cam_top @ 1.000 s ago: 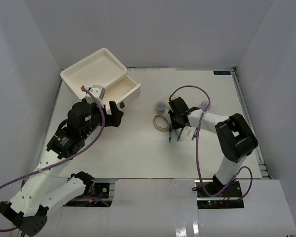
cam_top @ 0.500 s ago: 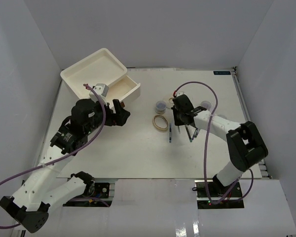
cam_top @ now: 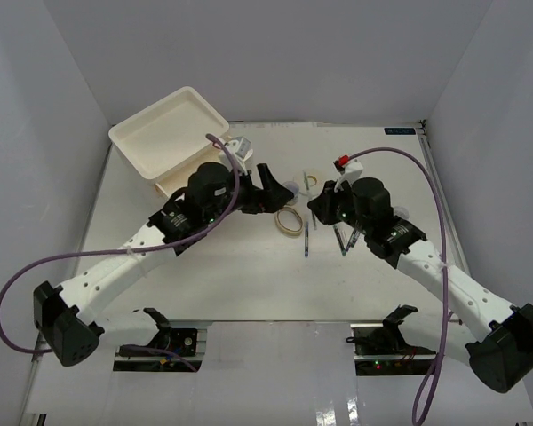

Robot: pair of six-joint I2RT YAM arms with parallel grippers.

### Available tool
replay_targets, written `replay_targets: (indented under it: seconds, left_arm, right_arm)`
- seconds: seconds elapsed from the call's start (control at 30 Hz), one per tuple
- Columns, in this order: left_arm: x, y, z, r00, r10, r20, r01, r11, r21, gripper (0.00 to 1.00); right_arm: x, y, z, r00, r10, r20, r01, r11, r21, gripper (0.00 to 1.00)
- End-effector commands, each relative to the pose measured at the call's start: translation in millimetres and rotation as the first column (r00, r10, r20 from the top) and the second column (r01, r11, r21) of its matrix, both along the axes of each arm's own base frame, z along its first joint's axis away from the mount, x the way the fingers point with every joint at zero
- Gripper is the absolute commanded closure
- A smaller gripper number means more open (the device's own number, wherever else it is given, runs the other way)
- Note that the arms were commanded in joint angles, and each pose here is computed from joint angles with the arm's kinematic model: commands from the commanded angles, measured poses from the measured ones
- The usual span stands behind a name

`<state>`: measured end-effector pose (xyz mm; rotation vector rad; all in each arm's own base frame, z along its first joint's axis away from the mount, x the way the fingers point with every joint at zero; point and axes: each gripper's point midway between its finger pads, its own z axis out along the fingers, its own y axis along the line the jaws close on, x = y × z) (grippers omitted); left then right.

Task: Sort the stationery into containers
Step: Pick up the pen from the center of the board, then place the pen in the drawer.

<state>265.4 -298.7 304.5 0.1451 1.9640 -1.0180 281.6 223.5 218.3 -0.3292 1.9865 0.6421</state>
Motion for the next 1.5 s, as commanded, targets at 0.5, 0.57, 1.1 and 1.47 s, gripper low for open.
replay_targets:
  seconds: [0.5,0.57,1.1,1.47]
  left_arm:
    - [20.9,-95.7,17.4,0.996,0.055,0.069,-0.050,0.996,-0.073,0.34]
    - [19.6,-99.6,13.9,0.997,0.044,0.064,-0.040,0.997,-0.067,0.40]
    - [22.1,-87.0,11.9,0.988,0.048,0.145,-0.057,0.997,0.060,0.95]
    - [70.2,8.1,44.9,0.917,0.098,0.387,-0.286,0.838,0.466,0.89]
  right_arm:
    - [-42.9,9.5,55.1,0.979,0.109,0.172,-0.152,0.954,0.260,0.84]
    - [-44.1,8.9,55.4,0.979,0.107,0.175,-0.152,0.951,0.268,0.83]
    - [-46.2,2.4,42.4,0.983,0.090,0.157,-0.128,0.960,0.250,0.40]
    - [-57.9,-28.3,11.9,0.990,0.058,0.127,-0.069,0.994,0.083,0.04]
